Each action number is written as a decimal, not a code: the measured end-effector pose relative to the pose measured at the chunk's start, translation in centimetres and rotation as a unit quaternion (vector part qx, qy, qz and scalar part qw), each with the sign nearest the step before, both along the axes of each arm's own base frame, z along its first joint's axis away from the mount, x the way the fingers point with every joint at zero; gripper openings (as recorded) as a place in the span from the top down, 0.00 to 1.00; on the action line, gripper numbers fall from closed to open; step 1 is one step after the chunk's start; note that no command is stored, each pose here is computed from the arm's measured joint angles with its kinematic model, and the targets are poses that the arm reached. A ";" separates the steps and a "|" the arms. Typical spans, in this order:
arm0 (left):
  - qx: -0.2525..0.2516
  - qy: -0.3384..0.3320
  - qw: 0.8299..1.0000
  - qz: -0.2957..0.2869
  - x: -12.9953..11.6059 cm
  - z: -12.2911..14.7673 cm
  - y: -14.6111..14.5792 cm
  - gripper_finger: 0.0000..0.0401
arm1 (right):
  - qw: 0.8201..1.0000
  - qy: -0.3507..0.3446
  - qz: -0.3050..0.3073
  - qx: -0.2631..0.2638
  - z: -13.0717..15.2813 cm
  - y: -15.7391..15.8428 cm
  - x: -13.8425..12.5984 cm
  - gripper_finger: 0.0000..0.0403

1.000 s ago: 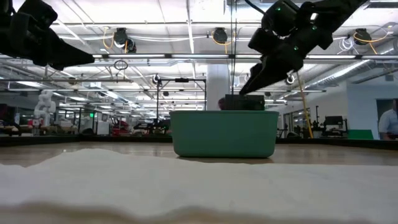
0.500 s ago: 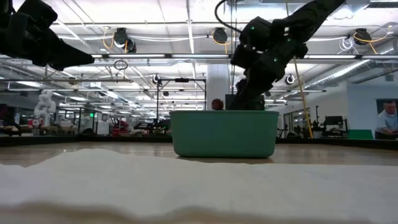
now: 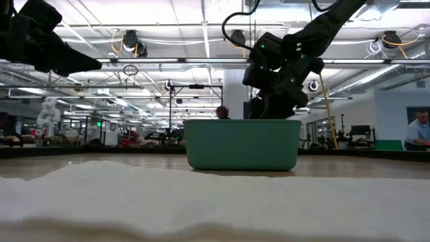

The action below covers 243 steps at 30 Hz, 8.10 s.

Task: Pick and placing Produce into tupperware
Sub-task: Put the strawberry into the bin

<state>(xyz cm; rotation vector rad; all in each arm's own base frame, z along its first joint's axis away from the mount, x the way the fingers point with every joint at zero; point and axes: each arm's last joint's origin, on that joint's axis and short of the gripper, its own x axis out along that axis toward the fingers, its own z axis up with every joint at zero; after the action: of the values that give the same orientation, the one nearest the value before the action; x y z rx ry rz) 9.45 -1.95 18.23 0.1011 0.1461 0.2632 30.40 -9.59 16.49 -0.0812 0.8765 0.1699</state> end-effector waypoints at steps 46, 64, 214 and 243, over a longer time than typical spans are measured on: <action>0.008 0.013 1.000 0.000 0.0 -0.2 0.0 0.80 | 0.999 0.001 0.029 0.020 -4.0 0.3 1.8 0.39; 0.007 0.012 1.000 0.000 0.0 -0.2 0.0 0.80 | 0.999 0.002 0.023 0.025 -4.0 0.3 1.8 0.64; -0.007 0.007 1.000 -0.001 0.0 -0.2 0.0 0.80 | 0.934 -0.328 -0.060 0.130 13.3 6.0 -8.7 0.67; 0.001 0.013 1.000 -0.011 0.0 -0.3 0.0 0.80 | 0.961 0.004 -0.064 0.268 10.7 3.9 2.0 0.67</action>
<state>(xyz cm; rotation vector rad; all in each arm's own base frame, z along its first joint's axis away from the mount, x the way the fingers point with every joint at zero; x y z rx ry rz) 9.42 -2.00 17.98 0.1083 0.1710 0.2395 32.37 -5.72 27.19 0.4830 0.8151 0.2812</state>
